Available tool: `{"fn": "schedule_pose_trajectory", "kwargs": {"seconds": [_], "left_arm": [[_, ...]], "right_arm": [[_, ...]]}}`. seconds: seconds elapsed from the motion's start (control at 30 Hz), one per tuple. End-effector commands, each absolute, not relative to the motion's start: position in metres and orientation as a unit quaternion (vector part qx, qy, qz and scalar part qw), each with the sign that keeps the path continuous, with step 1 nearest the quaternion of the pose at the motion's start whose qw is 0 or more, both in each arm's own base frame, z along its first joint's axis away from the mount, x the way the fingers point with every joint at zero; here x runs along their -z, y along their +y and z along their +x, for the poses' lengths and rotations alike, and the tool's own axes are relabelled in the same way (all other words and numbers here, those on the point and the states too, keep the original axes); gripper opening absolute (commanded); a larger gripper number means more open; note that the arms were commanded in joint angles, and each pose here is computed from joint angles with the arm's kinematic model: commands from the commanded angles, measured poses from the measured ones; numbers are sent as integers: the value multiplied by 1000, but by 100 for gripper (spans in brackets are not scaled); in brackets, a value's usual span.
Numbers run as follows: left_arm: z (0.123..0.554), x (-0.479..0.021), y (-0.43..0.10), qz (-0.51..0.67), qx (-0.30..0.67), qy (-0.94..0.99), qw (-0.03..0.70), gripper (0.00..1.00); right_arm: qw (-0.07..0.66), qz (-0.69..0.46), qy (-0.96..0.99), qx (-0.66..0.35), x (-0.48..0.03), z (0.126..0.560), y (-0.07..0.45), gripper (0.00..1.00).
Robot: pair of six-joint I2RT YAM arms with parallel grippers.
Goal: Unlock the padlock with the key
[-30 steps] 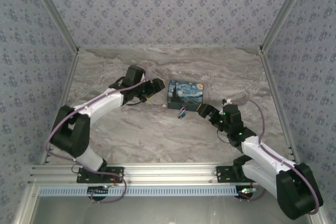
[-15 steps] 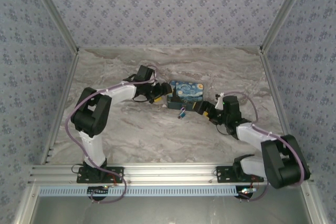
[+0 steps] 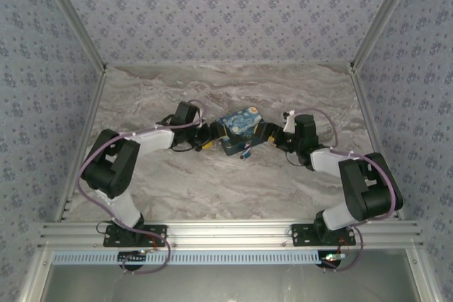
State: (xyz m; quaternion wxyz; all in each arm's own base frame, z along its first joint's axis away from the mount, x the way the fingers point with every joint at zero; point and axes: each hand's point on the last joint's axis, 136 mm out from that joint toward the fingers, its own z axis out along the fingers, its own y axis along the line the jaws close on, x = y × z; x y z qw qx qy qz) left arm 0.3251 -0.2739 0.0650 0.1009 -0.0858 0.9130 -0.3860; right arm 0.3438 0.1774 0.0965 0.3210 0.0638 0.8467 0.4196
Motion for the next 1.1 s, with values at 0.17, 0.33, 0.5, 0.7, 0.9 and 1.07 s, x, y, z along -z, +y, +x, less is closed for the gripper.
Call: {"fn": "schedule_pose_trajectory", "kwargs": {"seconds": [0.17,0.33,0.5,0.7,0.9,1.07], "left_arm": [[306,-43,-256,-127,339,929,74,78],[306,-44,-258,-127,338,930,75,78],[305,-42,-258,-129,337,930,73,78],[306,-43,-259,-129,339,929,73,78],[305,-43,-260,-129,339,929,72,78],[305,-44,-260,-129,339,929,74,78]], "right_arm": [[395,1,820,-414,-107,326,172,99],[386,-40,810,-440,-100,307,188,95],[366,-73,802,-467,-93,303,214,91],[354,-65,809,-464,-75,311,229,90],[343,-65,803,-483,-68,315,244,87],[334,-72,796,-499,-68,313,253,79]]}}
